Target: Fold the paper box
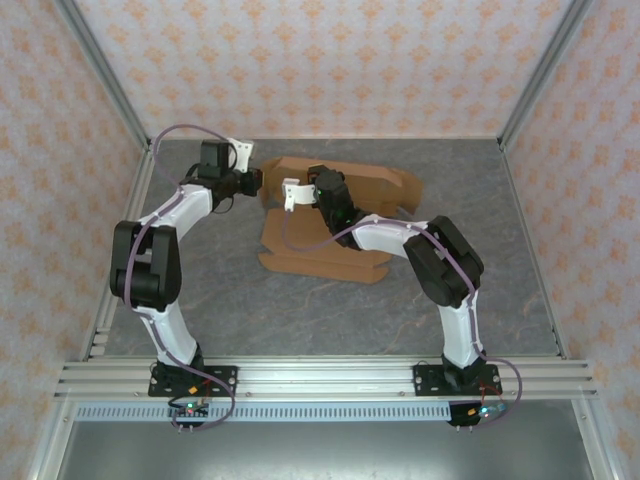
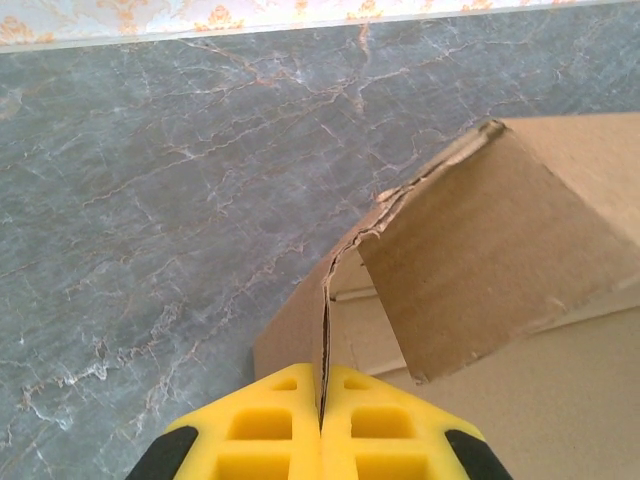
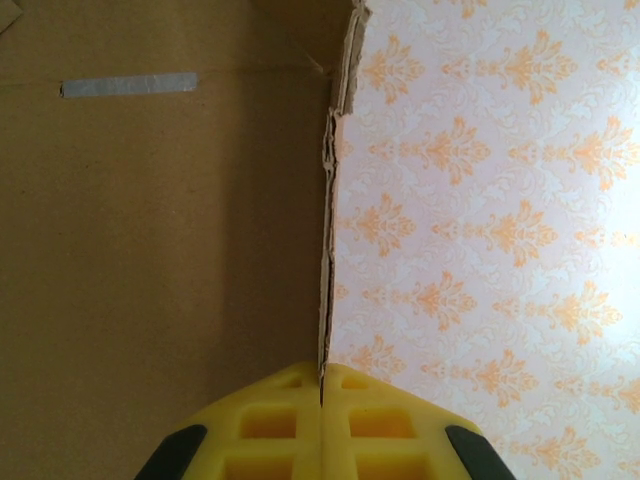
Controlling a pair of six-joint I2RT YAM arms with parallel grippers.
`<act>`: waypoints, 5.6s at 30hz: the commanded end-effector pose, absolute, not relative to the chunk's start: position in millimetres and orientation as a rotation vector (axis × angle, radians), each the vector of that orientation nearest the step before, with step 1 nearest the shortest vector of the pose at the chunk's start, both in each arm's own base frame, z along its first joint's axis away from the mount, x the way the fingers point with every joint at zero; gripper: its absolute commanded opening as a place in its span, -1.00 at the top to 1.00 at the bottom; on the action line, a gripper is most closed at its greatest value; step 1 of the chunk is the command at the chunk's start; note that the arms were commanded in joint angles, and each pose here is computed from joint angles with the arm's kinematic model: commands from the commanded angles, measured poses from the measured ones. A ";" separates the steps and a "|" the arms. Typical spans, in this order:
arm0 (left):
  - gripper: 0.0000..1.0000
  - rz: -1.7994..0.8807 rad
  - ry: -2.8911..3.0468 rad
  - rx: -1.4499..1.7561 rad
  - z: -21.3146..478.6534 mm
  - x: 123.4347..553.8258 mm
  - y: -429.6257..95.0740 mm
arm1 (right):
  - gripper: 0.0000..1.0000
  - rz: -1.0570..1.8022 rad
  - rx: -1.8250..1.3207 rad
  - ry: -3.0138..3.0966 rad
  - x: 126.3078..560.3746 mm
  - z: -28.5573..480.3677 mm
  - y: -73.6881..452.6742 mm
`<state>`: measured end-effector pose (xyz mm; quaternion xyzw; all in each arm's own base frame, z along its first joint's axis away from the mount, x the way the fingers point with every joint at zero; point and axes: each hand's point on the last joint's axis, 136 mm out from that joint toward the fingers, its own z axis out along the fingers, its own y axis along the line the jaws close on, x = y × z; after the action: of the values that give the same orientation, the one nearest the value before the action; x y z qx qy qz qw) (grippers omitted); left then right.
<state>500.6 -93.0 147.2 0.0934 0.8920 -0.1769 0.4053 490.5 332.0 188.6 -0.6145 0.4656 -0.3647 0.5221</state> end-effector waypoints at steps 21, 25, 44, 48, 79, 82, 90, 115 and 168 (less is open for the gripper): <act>1.00 -0.556 2.166 0.354 169.9 470.3 -139.5 | 1.00 -0.833 -1.536 1.202 487.9 167.5 337.9; 1.00 -0.503 2.192 0.339 175.2 474.8 -132.8 | 1.00 -0.830 -1.542 1.206 487.5 167.5 337.3; 1.00 -0.334 2.377 0.288 180.2 505.6 -113.5 | 1.00 -0.806 -1.566 1.197 484.9 170.3 337.8; 1.00 -0.353 2.383 0.303 192.3 508.6 -116.6 | 1.00 -0.804 -1.573 1.201 484.2 169.3 337.0; 1.00 -0.589 2.483 -0.027 162.7 481.0 -129.0 | 1.00 -0.864 -1.538 1.228 490.3 174.0 339.2; 0.97 -0.611 2.466 -0.048 167.8 479.0 -130.1 | 1.00 -0.869 -1.532 1.235 490.4 175.4 339.8; 0.86 -0.664 2.443 -0.092 164.0 467.3 -137.1 | 1.00 -0.847 -1.503 1.251 490.1 179.4 339.4; 0.28 -0.733 2.359 0.165 154.1 430.9 -146.2 | 1.00 -0.768 -1.446 1.279 491.6 188.3 332.4; -0.37 -0.742 2.052 0.655 150.2 477.6 -130.8 | 1.00 -0.819 -1.495 1.304 496.1 179.7 327.8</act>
<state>484.5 -126.6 133.6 0.2680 0.8283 -0.2794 0.4050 497.0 331.6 185.0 -0.6082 0.5284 -0.3297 0.4920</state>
